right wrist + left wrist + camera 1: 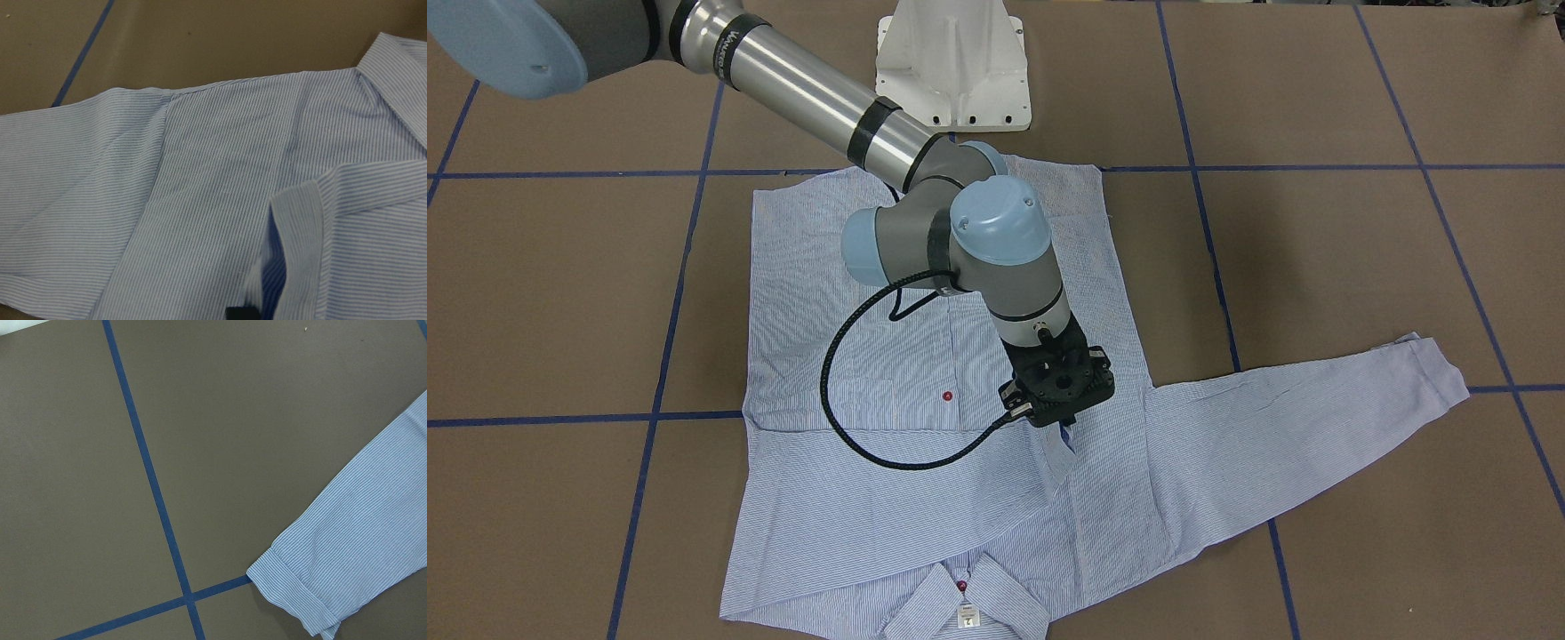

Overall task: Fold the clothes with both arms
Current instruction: 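Lift the grasped sleeve with the right gripper and fold it across the shirt front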

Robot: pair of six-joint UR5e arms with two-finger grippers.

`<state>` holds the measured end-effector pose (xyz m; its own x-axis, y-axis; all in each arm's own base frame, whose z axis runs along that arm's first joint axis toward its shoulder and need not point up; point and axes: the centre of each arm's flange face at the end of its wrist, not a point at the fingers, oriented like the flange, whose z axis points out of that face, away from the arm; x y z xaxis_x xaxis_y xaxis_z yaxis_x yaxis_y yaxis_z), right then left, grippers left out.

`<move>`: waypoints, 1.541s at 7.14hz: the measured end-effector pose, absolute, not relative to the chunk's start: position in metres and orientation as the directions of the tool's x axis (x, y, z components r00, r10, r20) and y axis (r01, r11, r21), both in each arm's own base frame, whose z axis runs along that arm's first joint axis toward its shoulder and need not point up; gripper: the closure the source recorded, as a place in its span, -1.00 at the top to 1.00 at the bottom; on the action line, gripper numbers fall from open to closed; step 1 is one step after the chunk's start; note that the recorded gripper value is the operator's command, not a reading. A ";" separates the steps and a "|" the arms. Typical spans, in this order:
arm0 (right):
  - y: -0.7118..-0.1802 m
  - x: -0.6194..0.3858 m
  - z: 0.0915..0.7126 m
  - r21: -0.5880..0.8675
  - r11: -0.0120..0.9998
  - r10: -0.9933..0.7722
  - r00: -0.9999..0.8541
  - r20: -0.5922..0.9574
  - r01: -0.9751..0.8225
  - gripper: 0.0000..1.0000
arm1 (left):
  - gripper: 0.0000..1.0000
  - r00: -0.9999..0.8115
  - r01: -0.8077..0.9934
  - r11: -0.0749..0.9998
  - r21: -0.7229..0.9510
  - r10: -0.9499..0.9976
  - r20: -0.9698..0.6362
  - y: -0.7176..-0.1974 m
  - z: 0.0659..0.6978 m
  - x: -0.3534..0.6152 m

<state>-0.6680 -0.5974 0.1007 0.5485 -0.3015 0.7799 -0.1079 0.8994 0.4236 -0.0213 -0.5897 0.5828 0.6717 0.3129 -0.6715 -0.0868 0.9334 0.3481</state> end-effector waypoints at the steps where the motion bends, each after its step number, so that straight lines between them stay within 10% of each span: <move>1: -0.587 -0.681 0.099 0.433 0.894 -0.301 0.560 0.772 -0.117 0.98 | 1.00 0.672 -0.087 0.933 0.348 0.313 -0.672 -0.590 0.583 -0.021; 11: -0.597 -0.524 0.097 0.116 0.988 -0.016 0.689 0.724 -0.100 0.99 | 0.92 0.637 0.293 0.946 0.141 -0.082 -0.767 -0.543 0.637 0.104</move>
<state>-0.5242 -0.5969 0.0973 0.6893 -0.0158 0.7243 -0.0998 0.9882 0.1165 0.1039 -0.5431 0.6366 0.6366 -0.0825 -0.7668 0.2927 0.9457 0.1413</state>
